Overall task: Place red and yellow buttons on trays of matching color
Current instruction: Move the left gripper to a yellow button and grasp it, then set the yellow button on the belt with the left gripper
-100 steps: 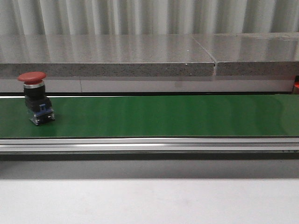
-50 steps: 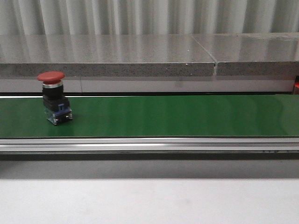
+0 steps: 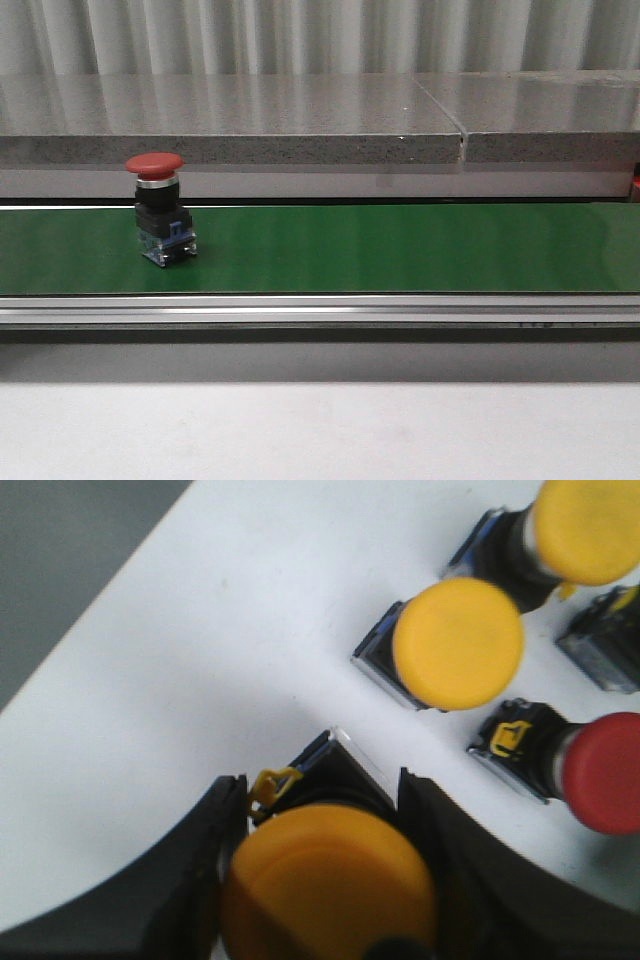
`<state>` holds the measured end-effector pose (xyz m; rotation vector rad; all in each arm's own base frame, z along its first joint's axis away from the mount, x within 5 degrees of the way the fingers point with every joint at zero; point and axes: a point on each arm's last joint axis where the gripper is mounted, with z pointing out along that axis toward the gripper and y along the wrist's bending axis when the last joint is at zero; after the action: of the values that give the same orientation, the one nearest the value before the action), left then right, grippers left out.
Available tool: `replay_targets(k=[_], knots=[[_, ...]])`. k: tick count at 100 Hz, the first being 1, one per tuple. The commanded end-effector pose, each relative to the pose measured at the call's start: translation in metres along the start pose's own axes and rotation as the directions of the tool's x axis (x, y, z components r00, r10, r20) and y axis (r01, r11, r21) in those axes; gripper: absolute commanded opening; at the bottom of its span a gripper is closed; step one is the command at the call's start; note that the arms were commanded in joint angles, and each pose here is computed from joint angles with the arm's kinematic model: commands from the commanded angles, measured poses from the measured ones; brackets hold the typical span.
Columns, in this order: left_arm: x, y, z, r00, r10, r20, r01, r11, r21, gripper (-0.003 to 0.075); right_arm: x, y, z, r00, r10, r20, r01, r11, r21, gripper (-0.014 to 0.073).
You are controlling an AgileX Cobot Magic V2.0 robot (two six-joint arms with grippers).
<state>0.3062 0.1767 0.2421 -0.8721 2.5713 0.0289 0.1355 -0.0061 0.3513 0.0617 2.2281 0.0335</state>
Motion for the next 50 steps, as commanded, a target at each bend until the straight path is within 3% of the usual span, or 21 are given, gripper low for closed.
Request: replay_targets(k=[1, 24, 50], knots=[[-0.006, -0.015, -0.051, 0.988, 0.027, 0.153, -0.034, 0.999, 0.039, -0.0020, -0.012, 0.000, -0.007, 0.996, -0.008, 0.094, 0.007, 1.000, 0.003, -0.0067], [0.016, -0.065, -0.104, 0.949, 0.201, 0.242, -0.232, 0.967, 0.107, -0.0020, -0.012, 0.000, -0.007, 0.996, -0.008, 0.094, 0.007, 1.000, 0.003, -0.0067], [0.047, -0.119, -0.091, 0.892, 0.422, 0.162, -0.447, 0.878, 0.174, -0.0020, -0.012, 0.000, -0.007, 0.996, -0.008, 0.094, 0.007, 1.000, 0.003, -0.0067]])
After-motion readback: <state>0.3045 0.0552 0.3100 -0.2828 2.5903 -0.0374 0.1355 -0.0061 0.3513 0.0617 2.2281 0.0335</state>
